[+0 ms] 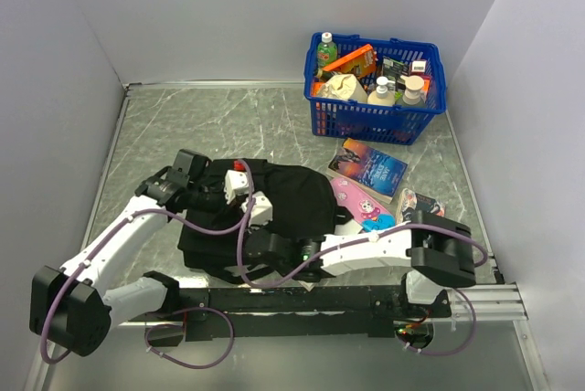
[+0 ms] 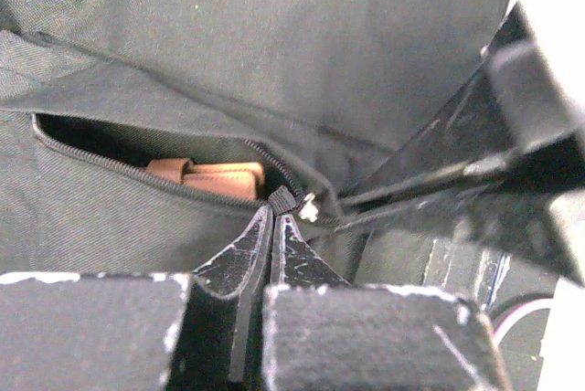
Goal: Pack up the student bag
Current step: Zip the student bag at the center of the board.
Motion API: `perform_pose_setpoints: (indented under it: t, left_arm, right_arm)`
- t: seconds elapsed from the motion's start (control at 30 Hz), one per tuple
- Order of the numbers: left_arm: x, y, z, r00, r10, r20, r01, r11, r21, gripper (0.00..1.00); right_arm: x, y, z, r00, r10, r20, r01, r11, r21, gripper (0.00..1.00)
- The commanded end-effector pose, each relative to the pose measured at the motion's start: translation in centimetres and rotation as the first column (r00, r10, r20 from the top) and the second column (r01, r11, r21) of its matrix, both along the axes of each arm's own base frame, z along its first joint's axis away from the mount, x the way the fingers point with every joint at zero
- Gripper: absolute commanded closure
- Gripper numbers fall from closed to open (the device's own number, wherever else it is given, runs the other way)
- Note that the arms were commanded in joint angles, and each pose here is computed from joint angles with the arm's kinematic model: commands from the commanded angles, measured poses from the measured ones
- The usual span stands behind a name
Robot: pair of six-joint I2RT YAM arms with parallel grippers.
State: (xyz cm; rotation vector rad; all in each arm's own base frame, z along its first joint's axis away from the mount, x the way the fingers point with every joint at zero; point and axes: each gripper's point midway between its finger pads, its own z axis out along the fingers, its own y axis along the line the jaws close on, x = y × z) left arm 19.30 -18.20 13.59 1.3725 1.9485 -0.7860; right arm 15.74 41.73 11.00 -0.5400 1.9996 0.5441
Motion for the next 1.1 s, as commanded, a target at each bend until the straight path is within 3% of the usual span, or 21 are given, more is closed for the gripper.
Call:
perform_pose_setpoints:
  t: [0.0, 0.57, 0.7, 0.83, 0.97, 1.07]
  left_arm:
    - [3.0, -1.0, 1.9, 0.992, 0.003, 0.124, 0.0, 1.0, -0.023, 0.99]
    - [9.7, -1.6, 2.0, 0.968, 0.112, 0.226, -0.116, 0.993, 0.005, 0.99]
    - [12.2, -1.1, 1.9, 0.946, 0.192, 0.262, -0.202, 0.979, 0.009, 0.99]
    - [17.1, 1.2, 1.8, 0.877, 0.376, 0.3, -0.402, 0.915, 0.028, 0.99]
    - [20.8, 4.0, 2.3, 0.778, 0.553, 0.298, -0.588, 0.809, 0.032, 0.99]
    - [21.7, 4.5, 3.5, 0.756, 0.585, 0.293, -0.611, 0.791, -0.004, 0.99]
  right_arm:
    - [-2.0, -1.8, 0.2, 0.999, 0.051, -0.017, -0.051, 0.998, -0.02, 1.0]
    - [-5.4, -2.6, 0.6, 0.993, 0.118, -0.011, -0.118, 0.992, -0.045, 1.0]
    - [-5.6, -2.7, 0.8, 0.991, 0.134, -0.001, -0.134, 0.99, -0.04, 1.0]
    - [-6.0, -2.7, 0.9, 0.989, 0.147, 0.004, -0.147, 0.989, -0.029, 1.0]
    - [-6.3, -2.1, 1.0, 0.985, 0.173, 0.01, -0.173, 0.984, -0.036, 1.0]
    - [-6.5, -1.1, 1.3, 0.979, 0.205, 0.019, -0.204, 0.978, -0.034, 1.0]
